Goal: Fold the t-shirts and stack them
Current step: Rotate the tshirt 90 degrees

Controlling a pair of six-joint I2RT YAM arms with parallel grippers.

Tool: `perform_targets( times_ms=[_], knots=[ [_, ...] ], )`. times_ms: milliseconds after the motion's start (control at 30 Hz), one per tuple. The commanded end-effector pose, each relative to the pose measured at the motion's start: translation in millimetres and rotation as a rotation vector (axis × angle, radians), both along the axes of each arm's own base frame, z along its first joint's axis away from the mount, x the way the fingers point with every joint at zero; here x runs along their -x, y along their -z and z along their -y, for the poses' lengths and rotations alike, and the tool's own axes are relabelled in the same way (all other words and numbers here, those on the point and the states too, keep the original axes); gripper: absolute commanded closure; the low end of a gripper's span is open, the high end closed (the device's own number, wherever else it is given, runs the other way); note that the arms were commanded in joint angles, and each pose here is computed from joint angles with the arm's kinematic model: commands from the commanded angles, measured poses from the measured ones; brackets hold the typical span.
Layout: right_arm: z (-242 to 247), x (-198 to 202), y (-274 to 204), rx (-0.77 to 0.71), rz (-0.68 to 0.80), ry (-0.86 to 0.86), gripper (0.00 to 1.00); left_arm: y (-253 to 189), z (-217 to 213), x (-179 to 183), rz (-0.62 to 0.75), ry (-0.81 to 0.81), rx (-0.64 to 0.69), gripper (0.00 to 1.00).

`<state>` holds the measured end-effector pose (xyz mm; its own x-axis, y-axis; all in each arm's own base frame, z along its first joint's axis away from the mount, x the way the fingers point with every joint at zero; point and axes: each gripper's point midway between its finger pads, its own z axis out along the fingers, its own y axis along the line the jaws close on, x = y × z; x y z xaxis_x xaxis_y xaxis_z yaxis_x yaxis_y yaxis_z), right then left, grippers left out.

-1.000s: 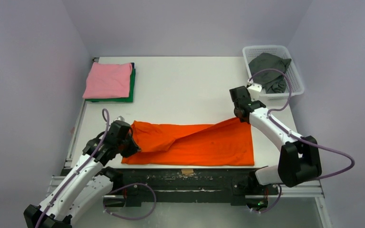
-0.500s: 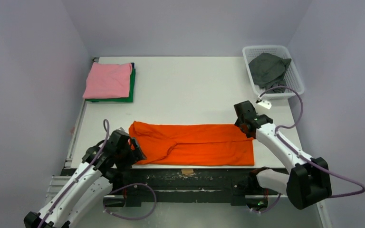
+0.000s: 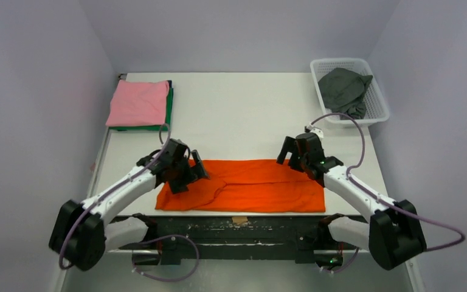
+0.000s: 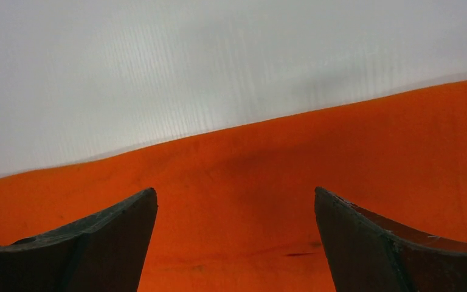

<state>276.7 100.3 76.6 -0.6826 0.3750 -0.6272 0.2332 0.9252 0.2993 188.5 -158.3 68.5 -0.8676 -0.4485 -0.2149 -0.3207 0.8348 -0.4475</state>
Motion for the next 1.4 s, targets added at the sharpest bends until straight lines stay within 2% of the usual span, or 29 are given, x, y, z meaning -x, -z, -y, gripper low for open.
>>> perform_targets(
  times_ms=[0,67,167,300,500,633,767,867,1000,1100,1200,1367],
  knots=[
    [-35.7,-8.7,13.9,-0.059,0.004,-0.149,0.02,6.9,23.2,-66.0,0.096,-0.010,0.027,0.00],
    [-39.2,-3.4,25.8,-0.058,-0.043,-0.163,0.02,24.2,14.2,-84.9,0.031,-0.031,-0.010,0.00],
    [-37.4,15.2,47.9,-0.056,-0.124,-0.157,0.03,42.1,14.2,-115.2,-0.027,-0.042,0.009,0.00],
    [-47.3,44.0,70.3,-0.125,-0.199,-0.193,0.04,45.4,40.8,-161.7,-0.062,0.005,0.063,0.00],
    [-88.3,60.9,74.6,-0.229,-0.228,-0.324,0.04,40.3,75.5,-238.9,-0.111,0.040,0.106,0.00],
    [-119.5,68.7,73.1,-0.249,-0.249,-0.406,0.04,37.0,111.9,-288.0,-0.138,0.087,0.249,0.00],
    [-161.7,76.0,74.5,-0.288,-0.289,-0.506,0.03,31.6,147.0,-331.2,-0.103,0.092,0.431,0.00],
    [-197.7,93.1,68.9,-0.322,-0.309,-0.626,0.01,26.3,158.6,-350.6,-0.078,0.087,0.521,0.00],
    [-226.4,121.2,59.4,-0.262,-0.307,-0.801,0.01,27.8,159.4,-363.7,-0.060,0.058,0.569,0.00],
    [-222.6,145.7,54.1,-0.179,-0.330,-0.891,0.01,27.6,157.6,-369.6,-0.049,0.047,0.586,0.00],
    [-202.5,160.5,47.3,-0.101,-0.337,-0.912,0.01,27.3,150.2,-375.9,-0.039,0.022,0.579,0.00],
    [-189.4,161.3,21.1,-0.107,-0.269,-0.902,0.01,28.4,134.1,-391.9,0.000,-0.048,0.538,0.00]
  ],
)
